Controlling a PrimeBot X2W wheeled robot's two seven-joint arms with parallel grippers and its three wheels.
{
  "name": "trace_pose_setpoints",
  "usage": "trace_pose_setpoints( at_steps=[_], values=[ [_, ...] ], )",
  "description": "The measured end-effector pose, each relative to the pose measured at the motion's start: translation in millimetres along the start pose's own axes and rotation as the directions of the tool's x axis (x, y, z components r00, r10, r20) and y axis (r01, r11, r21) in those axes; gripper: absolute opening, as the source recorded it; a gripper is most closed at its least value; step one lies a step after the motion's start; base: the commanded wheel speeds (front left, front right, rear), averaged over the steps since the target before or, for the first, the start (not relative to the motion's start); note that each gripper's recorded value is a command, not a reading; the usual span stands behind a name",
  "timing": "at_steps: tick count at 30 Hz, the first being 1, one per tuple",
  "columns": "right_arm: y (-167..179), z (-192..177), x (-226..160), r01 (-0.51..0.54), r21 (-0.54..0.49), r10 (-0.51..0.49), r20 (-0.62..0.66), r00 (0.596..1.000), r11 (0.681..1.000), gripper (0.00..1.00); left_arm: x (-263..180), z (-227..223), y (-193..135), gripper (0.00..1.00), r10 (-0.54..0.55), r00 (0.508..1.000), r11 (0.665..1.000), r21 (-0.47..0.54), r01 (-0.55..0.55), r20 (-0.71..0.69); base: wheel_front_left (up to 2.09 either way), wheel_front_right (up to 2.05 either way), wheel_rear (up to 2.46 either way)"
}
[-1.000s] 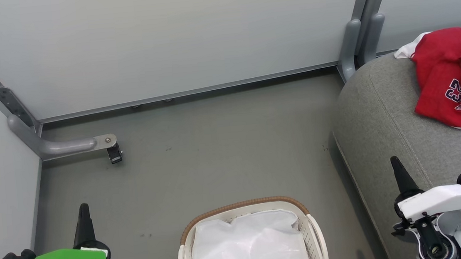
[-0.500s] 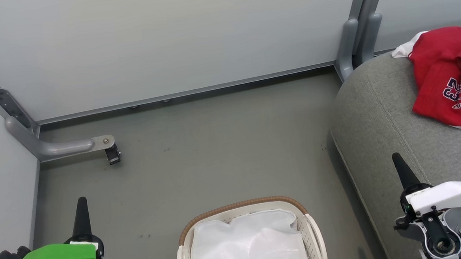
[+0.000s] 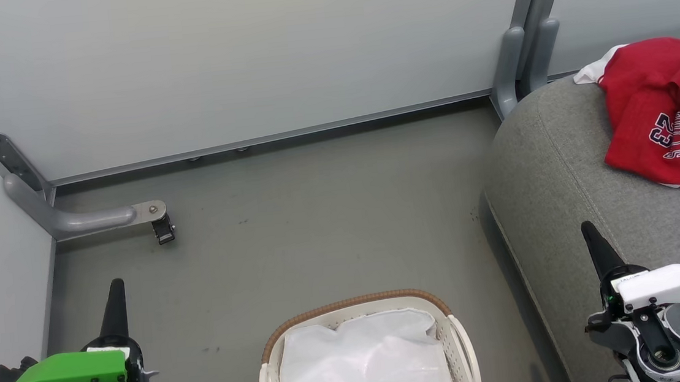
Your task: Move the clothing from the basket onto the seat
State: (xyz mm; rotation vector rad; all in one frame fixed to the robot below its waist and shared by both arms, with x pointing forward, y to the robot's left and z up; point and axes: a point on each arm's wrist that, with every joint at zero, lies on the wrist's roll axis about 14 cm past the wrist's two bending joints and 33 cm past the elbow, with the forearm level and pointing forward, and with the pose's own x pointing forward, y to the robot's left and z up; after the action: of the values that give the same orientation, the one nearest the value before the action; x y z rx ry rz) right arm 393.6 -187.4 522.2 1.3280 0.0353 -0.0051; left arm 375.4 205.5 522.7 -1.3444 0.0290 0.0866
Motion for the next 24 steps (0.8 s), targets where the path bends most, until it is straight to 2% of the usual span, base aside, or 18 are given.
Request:
trace_pose_setpoints(
  at_steps=[24],
  values=[
    [3.8, 10.6, -0.4, -0.022, 0.178, 0.02, 0.016, 1.0, 0.984, 0.0, 8.4, -0.5, -16.5, 0.0, -0.052, 0.998, 0.985, -0.167, 0.047, -0.023, 0.0, 0.0, 0.0]
  ],
)
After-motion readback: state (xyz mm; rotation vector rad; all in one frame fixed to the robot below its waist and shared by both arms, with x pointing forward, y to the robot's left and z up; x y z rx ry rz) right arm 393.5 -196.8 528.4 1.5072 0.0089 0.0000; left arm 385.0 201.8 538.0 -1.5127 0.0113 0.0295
